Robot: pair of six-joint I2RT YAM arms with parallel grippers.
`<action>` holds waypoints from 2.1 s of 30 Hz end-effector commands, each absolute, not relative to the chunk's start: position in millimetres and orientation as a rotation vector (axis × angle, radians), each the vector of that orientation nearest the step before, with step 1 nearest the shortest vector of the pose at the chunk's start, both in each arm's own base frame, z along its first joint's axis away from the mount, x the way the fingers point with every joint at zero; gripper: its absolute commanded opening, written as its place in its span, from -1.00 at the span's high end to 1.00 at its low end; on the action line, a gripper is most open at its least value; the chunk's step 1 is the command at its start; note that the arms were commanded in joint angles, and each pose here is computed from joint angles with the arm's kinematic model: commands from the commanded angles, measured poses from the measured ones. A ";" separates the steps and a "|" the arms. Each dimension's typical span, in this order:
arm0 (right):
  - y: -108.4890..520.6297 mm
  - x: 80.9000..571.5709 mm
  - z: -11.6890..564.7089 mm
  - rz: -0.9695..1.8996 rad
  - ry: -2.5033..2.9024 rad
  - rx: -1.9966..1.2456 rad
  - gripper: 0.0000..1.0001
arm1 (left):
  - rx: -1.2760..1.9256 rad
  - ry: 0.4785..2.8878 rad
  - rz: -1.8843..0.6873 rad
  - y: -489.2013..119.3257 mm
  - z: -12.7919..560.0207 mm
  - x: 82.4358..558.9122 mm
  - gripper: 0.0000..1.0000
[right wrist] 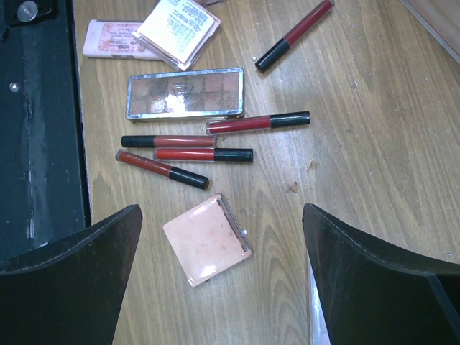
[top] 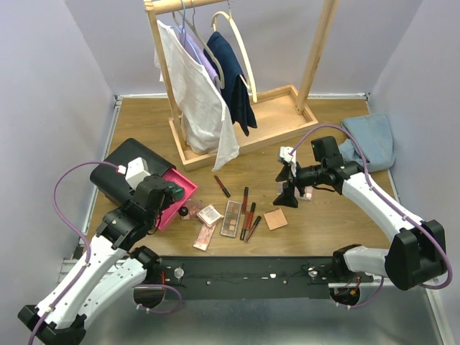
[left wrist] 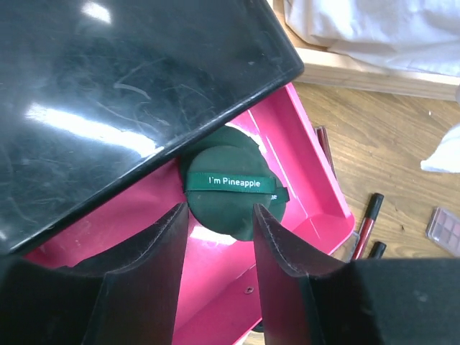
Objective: Organize the makeup
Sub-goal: Place the makeup tool in the drawer, then close the drawer in the storage box.
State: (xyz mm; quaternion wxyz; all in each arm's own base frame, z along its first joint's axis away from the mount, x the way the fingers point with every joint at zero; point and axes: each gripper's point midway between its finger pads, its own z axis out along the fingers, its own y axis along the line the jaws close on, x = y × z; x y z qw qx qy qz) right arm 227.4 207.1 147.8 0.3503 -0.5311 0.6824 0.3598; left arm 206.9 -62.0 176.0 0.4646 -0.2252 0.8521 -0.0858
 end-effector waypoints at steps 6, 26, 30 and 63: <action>204.2 224.7 144.3 0.921 1.767 -1.377 -1.00 | -0.609 1.996 -0.179 -42.8 208.7 204.8 -0.01; 203.0 224.8 144.4 0.912 1.766 -1.383 -1.00 | 0.118 2.129 -0.795 -156.8 235.0 165.9 0.29; 203.0 225.2 144.0 0.912 1.767 -1.386 -1.00 | 0.228 2.239 -0.881 -173.0 211.8 150.2 0.47; 200.3 227.9 136.6 0.901 1.795 -1.385 -1.00 | 0.319 2.476 -0.111 -163.8 134.3 146.2 -0.11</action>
